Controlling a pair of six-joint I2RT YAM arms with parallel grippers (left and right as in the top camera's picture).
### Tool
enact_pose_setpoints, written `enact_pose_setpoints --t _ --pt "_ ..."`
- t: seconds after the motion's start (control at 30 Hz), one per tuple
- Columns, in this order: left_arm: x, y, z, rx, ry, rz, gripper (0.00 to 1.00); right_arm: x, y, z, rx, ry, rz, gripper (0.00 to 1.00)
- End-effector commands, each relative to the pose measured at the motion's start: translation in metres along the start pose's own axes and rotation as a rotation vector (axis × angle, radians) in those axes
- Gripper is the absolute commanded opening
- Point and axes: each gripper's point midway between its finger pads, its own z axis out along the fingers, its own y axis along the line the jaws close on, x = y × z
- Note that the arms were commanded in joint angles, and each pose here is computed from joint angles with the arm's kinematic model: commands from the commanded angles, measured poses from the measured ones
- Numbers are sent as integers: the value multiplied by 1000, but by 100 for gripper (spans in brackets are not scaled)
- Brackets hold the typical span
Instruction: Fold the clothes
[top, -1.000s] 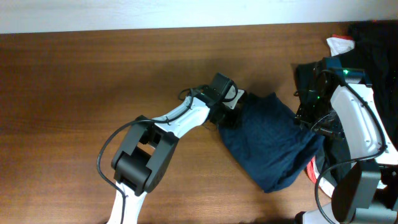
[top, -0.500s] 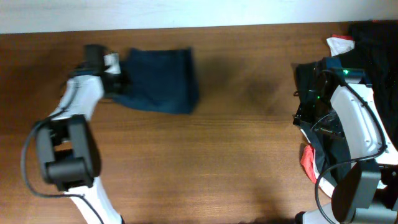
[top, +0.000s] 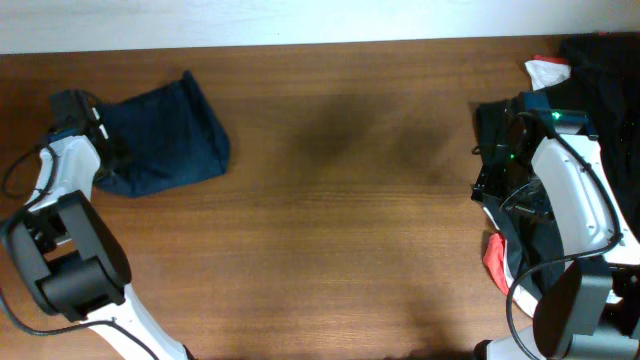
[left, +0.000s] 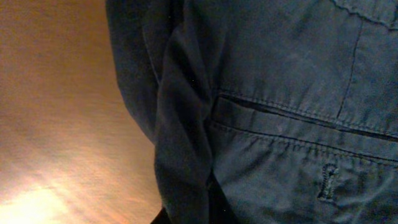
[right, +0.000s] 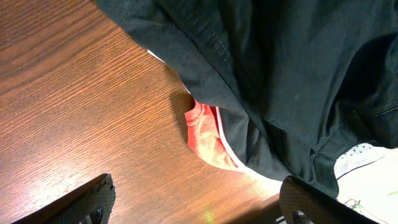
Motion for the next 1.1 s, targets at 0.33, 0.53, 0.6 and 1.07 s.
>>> enact_pose_setpoints --t 0.33,0.53,0.6,1.07 --pt "-99 -49 -128 218 -194 -6 99 -5 -1 -6 -13 -27 9 88" --pt "-54 -171 -136 489 -91 172 99 -5 -1 -6 -12 -26 9 88" --pt "-31 -206 -125 489 -48 239 99 -5 -1 -6 -12 -25 8 88" --pt "77 -235 -28 352 302 358 99 -2 -2 -6 -7 -13 2 89"
